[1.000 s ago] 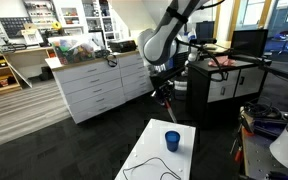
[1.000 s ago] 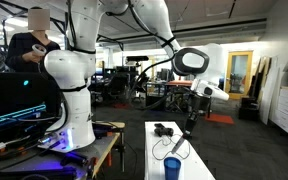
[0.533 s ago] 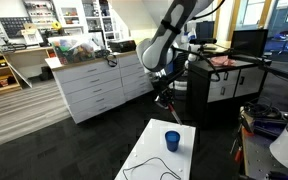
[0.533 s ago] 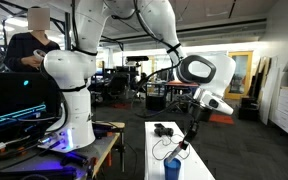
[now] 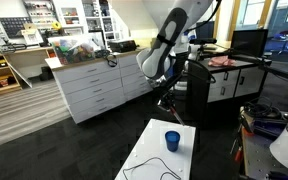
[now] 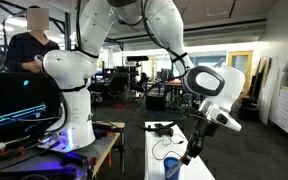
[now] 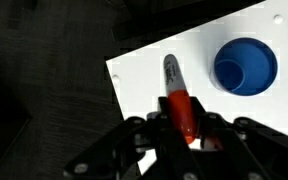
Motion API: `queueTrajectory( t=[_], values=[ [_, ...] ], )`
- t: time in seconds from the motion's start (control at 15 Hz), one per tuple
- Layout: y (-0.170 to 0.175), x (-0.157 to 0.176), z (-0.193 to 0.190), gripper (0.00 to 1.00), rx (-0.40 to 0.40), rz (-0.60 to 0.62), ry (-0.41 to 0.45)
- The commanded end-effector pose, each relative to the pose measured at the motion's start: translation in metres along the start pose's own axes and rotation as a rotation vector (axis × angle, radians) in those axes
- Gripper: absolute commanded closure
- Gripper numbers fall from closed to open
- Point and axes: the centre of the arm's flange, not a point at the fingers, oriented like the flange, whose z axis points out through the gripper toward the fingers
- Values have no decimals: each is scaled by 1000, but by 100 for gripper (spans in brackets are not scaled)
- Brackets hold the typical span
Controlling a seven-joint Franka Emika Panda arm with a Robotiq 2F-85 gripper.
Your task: Put the orange marker on the table
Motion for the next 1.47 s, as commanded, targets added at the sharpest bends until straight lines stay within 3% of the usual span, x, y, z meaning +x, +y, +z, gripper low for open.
queueTrajectory(
  t=[0.0,0.53,1.4],
  values=[
    [7,19,11,92,-30,-22,-24],
    [-3,47,58,92,-51,-65,-99],
    [-11,78,87,91,-50,-101,-177]
  ],
)
